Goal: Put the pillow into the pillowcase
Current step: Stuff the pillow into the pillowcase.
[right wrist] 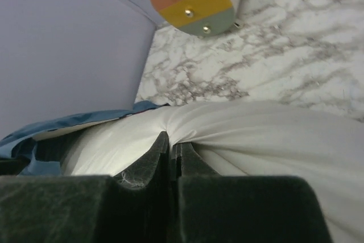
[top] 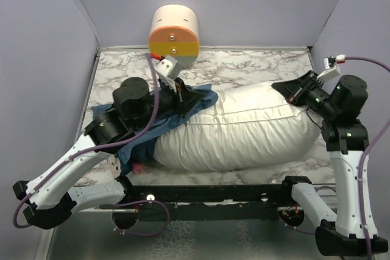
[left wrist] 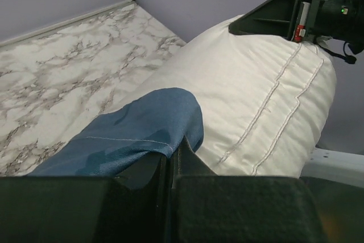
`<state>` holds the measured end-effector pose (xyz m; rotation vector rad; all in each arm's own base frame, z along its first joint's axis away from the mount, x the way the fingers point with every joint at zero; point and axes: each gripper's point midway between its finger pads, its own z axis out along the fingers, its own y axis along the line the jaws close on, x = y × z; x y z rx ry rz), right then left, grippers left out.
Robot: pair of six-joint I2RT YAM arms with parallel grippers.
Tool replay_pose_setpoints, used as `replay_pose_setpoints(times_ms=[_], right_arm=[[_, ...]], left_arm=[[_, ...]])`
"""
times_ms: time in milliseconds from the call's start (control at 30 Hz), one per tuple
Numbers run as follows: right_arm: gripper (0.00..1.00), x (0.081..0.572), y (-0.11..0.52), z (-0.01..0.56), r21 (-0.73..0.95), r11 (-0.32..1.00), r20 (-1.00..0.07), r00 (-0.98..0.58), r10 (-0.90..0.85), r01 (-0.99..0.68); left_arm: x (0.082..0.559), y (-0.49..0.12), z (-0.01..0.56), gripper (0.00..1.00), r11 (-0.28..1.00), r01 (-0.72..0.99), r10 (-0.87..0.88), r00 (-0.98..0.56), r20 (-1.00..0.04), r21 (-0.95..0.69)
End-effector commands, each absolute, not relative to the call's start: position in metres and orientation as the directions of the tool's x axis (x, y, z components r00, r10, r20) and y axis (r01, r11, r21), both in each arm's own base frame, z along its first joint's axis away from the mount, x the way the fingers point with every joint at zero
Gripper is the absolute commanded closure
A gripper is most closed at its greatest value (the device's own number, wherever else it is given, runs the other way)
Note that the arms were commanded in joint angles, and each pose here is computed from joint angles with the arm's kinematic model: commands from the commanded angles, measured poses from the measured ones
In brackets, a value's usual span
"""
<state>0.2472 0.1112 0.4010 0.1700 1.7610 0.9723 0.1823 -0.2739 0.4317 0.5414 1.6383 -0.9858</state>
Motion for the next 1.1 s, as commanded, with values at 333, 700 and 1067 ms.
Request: replay_pose_setpoints(times_ms=[333, 700, 1067], right_arm=[[0.24, 0.336, 0.057, 0.384, 0.579, 0.812, -0.802, -0.237, 0.549, -0.078], [0.21, 0.266, 0.154, 0.428, 0.394, 0.568, -0.918, -0.275, 0.286, -0.723], [0.21, 0.277, 0.208, 0.386, 0.357, 0.476, -0.927, -0.367, 0.077, -0.803]], left_arm=[[0.401, -0.255, 0.313, 1.0, 0.831, 0.286, -0.332, -0.432, -0.838, -0.477], [0.428, -0.186, 0.438, 0.25, 0.925, 0.202, -0.292, -0.162, -0.943, -0.321], [0.281, -0.161, 0.337, 0.31, 0.846, 0.285, -0.301, -0.442, -0.845, -0.45]])
